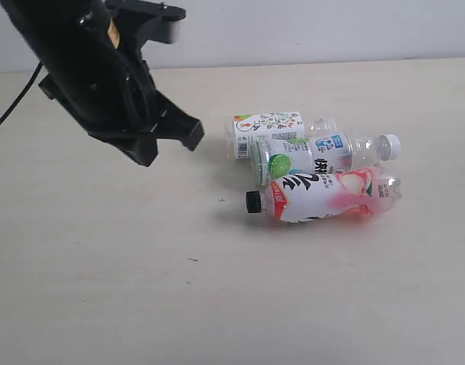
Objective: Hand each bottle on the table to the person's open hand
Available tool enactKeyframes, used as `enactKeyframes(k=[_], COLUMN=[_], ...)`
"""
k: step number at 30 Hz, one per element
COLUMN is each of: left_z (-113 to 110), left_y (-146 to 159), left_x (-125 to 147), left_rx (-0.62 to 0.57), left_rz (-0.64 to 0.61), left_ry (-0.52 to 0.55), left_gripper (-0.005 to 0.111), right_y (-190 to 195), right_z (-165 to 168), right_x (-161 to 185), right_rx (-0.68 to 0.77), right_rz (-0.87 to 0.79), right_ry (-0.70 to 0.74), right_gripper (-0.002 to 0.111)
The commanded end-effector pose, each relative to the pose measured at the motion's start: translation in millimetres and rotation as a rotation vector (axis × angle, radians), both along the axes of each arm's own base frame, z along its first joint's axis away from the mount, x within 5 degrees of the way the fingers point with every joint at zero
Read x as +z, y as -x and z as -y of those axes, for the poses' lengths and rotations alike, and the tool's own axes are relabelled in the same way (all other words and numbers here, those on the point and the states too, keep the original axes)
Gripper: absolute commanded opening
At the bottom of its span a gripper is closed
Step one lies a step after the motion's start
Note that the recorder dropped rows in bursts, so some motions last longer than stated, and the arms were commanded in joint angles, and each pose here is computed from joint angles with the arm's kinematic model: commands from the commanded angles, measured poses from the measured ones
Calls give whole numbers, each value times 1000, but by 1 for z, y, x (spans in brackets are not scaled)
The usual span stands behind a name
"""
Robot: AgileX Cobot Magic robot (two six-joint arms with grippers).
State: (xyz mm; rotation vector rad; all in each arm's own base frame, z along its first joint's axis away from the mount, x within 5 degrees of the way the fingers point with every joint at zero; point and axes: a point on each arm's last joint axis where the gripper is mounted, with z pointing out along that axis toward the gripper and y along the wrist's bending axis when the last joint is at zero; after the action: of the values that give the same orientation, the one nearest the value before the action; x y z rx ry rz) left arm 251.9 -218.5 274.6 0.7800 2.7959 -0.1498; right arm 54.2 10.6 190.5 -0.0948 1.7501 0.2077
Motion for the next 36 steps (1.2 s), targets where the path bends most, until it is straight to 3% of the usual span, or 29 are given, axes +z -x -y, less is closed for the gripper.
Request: enactKeyframes(k=[1, 9, 15, 19, 27, 36], left_z=[-23, -41, -47, -61, -78, -78], left_y=[-9, -17, -17, -13, 1, 1], left_x=[-18, -43, -50, -57, -80, -80], left_rx=[3, -1, -16, 60, 86, 94], left_rz=[49, 93, 164, 287, 368, 373], left_ry=[12, 53, 232, 327, 283, 287], left_gripper=[0, 0, 0, 0, 0, 0], right_y=[0, 0, 0, 0, 0, 0], right_z=[0, 0, 0, 0, 0, 0], right_x=[-1, -1, -1, 0, 0, 0], right_rx=[-4, -4, -4, -4, -4, -4], right_rz=[7, 7, 7, 14, 14, 14], right_ry=[8, 8, 8, 7, 7, 7], right_gripper=[0, 0, 0, 0, 0, 0])
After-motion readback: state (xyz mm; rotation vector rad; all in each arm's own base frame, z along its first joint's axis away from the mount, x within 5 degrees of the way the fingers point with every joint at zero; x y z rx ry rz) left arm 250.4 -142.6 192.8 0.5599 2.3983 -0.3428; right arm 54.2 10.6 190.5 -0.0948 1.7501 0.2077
